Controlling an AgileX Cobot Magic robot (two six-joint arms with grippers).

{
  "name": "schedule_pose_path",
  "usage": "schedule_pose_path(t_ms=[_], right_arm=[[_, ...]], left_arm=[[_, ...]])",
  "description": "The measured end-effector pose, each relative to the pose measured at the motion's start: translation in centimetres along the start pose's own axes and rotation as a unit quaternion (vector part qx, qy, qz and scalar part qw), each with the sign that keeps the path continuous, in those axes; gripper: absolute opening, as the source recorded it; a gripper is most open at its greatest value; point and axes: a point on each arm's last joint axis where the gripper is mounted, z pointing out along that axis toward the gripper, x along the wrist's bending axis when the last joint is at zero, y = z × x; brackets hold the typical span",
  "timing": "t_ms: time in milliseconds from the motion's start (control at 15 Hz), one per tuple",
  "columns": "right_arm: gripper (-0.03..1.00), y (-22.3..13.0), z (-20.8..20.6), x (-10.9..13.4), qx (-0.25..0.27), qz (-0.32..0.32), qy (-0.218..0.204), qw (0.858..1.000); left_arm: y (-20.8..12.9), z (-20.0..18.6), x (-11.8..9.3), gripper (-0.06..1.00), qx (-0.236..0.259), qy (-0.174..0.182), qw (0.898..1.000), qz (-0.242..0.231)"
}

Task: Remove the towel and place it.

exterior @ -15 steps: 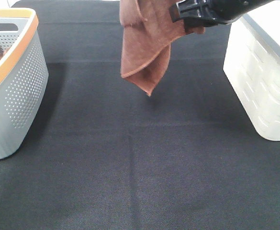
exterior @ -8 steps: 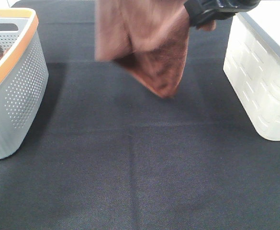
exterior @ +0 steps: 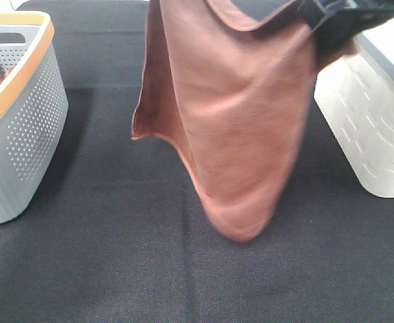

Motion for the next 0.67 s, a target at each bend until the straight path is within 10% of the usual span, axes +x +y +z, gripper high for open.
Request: schedule_pose_path(t_ms=[267, 667], right_arm=[[0.0, 3.2, 2.4, -1.6, -0.104, 0.005, -0.091, 0.99], [0.0, 5.9, 8.4, -2.0, -0.202, -0.092, -0.138, 0.965]], left_arm=[[-1.8, 2.9, 2.1, 0.0, 0.047, 0.085, 0.995, 0.027], [0.2, 4.5, 4.1, 0.0, -0.099, 0.138, 0.984, 0.05]])
